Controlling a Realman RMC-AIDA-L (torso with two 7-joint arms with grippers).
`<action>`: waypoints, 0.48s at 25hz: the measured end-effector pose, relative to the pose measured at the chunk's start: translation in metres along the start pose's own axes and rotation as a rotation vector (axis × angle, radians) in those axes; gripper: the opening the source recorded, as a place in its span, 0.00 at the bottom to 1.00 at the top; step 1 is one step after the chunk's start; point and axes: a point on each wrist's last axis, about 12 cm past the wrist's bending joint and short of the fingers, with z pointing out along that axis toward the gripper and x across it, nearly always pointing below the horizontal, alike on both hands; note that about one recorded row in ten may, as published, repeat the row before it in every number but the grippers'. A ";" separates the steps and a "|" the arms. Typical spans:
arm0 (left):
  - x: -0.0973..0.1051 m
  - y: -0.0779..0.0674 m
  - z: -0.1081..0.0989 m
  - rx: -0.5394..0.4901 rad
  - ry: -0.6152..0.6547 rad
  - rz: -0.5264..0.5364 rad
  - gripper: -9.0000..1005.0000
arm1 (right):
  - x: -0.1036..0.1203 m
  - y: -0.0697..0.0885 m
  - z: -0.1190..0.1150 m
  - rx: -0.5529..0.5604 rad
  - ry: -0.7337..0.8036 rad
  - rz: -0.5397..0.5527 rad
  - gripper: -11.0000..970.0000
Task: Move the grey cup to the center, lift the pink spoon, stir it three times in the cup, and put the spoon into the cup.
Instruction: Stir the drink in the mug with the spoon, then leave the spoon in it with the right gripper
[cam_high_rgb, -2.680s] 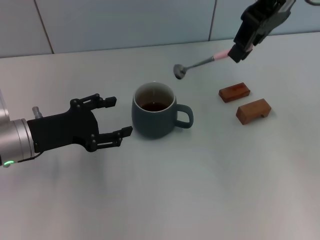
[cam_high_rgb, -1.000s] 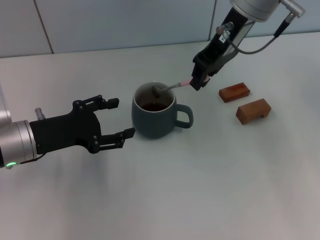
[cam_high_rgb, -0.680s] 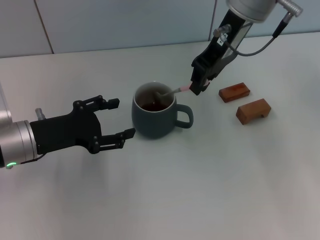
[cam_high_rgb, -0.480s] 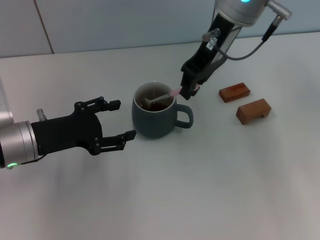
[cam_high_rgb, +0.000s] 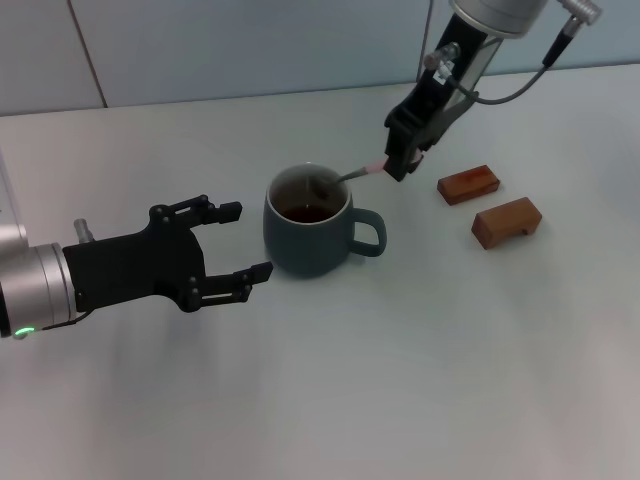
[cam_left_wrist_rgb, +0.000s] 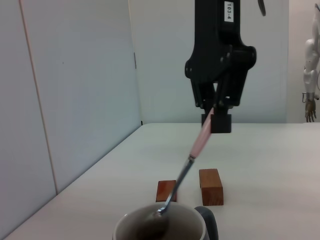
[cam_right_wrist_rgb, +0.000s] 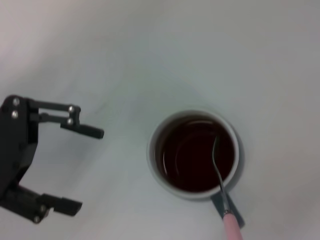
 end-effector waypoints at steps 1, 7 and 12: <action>0.000 0.000 0.000 0.000 0.000 0.000 0.82 | 0.001 0.000 0.000 -0.001 0.009 0.001 0.14; 0.000 0.000 0.001 0.003 -0.001 0.000 0.82 | -0.001 0.016 0.008 -0.036 0.044 -0.033 0.14; 0.000 -0.001 0.003 0.008 -0.003 -0.001 0.82 | -0.008 0.019 0.009 -0.017 0.000 -0.048 0.14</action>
